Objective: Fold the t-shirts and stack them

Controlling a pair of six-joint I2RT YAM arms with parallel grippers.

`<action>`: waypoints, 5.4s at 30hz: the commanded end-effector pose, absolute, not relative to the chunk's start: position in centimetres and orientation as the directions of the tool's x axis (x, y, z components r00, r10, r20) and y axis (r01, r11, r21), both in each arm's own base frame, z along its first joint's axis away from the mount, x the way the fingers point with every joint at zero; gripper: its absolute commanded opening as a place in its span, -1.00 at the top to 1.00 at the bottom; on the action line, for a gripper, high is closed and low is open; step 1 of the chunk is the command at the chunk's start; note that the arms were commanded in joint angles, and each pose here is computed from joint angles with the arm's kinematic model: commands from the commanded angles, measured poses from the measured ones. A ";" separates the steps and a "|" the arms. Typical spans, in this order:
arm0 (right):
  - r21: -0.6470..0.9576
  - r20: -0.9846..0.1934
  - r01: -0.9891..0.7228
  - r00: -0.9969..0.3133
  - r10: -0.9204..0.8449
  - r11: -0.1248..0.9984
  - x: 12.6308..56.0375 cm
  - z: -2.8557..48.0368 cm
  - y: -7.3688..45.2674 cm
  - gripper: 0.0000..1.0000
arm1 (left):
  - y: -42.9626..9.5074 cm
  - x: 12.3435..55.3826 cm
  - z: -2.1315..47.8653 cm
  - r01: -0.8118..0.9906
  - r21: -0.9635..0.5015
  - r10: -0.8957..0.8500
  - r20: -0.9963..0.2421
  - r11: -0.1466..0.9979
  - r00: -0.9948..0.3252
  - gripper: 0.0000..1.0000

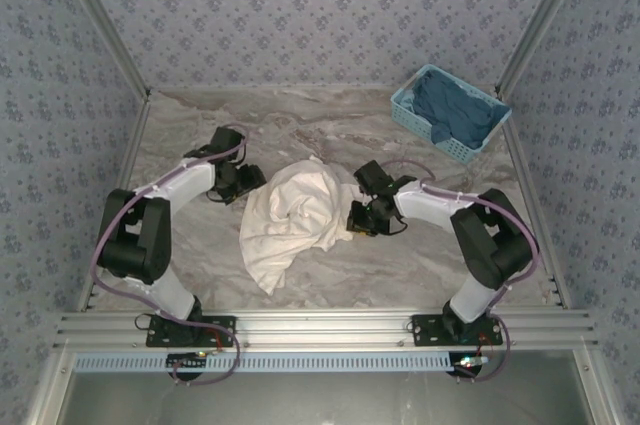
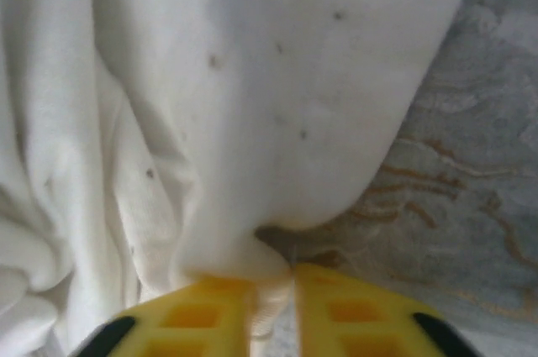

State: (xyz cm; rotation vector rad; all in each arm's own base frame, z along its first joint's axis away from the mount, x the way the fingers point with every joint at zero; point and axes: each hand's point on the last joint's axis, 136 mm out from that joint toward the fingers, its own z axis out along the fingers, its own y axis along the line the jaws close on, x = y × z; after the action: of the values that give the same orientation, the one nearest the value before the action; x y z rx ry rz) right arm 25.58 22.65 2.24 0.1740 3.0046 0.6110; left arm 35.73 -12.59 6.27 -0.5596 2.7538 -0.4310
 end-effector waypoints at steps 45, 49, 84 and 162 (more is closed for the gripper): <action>0.357 -0.797 -0.074 -0.544 0.262 0.931 34.0 35.6 10.3 1.00 | -14.6 32.9 33.1 0.045 -0.331 -0.238 -0.761 0.943 -0.603 1.00; 0.343 -0.882 -0.066 -0.365 0.297 0.937 32.9 41.1 8.0 1.00 | -14.6 31.2 37.8 0.143 -0.394 -0.275 -0.817 0.908 -0.507 1.00; 0.431 -0.385 -0.164 -0.923 0.016 0.887 28.7 13.4 26.4 -0.24 | -11.4 25.0 11.1 -0.193 -0.223 -0.236 -0.183 0.956 -0.954 -0.35; 0.481 -0.221 0.621 -0.597 0.771 0.619 36.9 7.5 8.6 1.00 | -17.2 33.6 8.0 -0.436 -0.487 -0.546 -0.104 0.756 -0.831 1.00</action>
State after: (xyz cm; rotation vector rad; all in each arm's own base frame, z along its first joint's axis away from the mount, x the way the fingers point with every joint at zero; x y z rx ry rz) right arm 35.16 8.61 4.48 1.2404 2.4721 0.5247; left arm 32.41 -19.13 4.62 -0.8547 2.7801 -0.7506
